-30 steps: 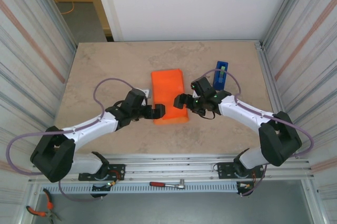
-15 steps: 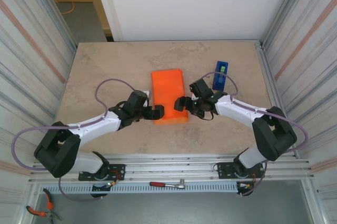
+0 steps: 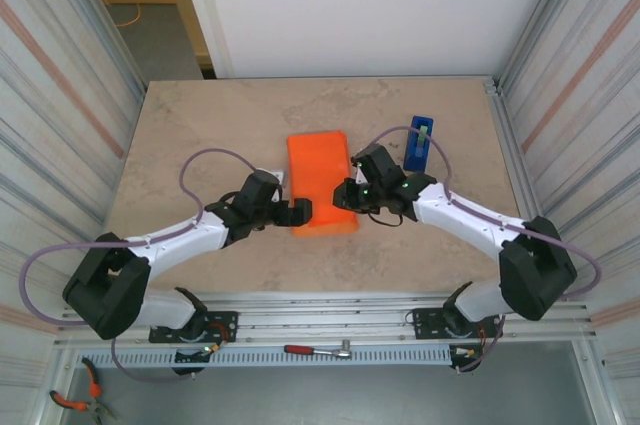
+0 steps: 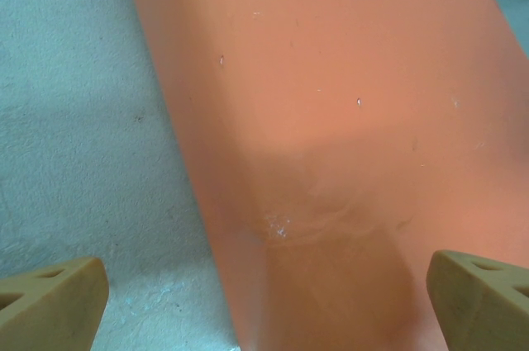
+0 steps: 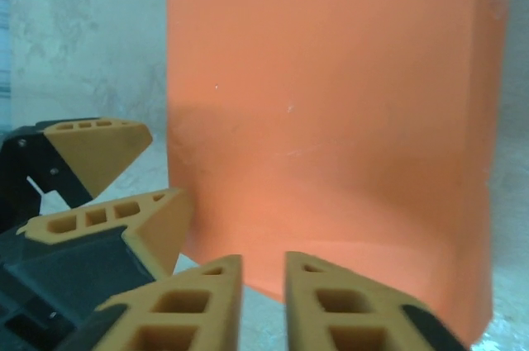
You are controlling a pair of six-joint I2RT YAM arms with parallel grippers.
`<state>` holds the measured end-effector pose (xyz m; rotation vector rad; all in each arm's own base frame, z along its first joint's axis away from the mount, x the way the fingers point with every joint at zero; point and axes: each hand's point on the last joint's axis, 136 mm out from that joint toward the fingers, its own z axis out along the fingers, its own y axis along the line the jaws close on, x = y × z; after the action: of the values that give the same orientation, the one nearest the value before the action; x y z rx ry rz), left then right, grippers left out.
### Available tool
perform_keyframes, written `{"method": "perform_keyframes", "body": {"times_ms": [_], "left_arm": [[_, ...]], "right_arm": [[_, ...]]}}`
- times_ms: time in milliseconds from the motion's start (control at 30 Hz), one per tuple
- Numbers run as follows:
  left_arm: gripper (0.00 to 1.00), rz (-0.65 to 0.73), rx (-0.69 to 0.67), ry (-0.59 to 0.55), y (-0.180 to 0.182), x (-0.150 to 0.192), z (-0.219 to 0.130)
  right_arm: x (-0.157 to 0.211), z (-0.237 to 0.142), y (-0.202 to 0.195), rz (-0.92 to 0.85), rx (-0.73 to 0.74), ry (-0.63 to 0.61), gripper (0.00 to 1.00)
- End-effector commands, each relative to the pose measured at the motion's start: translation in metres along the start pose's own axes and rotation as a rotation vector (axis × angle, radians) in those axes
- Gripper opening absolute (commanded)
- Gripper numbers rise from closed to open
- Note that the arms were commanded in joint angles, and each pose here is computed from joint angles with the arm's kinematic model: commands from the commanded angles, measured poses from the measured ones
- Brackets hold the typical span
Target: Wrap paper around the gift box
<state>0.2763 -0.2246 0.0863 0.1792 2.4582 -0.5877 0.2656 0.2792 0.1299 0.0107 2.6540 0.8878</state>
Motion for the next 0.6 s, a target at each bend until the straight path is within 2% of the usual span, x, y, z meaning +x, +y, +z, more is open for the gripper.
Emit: {"method": "perform_keyframes", "body": {"times_ms": [0,133,300,567], "left_arm": [[0.99,0.021,0.009,-0.036,-0.004,-0.009,-0.006],[0.99,0.023,0.011,-0.039,-0.005,-0.01,-0.006],[0.99,0.025,0.018,-0.037,-0.007,-0.011,-0.005],[0.99,0.027,0.024,-0.028,-0.005,-0.005,0.002]], "right_arm": [[0.003,0.017,0.01,-0.01,-0.015,0.032,0.1],[0.009,0.041,-0.001,-0.005,0.022,0.055,0.0],[0.016,0.061,-0.023,0.021,0.074,0.065,0.0],[0.02,0.068,-0.03,0.04,0.079,0.065,0.0]]}}
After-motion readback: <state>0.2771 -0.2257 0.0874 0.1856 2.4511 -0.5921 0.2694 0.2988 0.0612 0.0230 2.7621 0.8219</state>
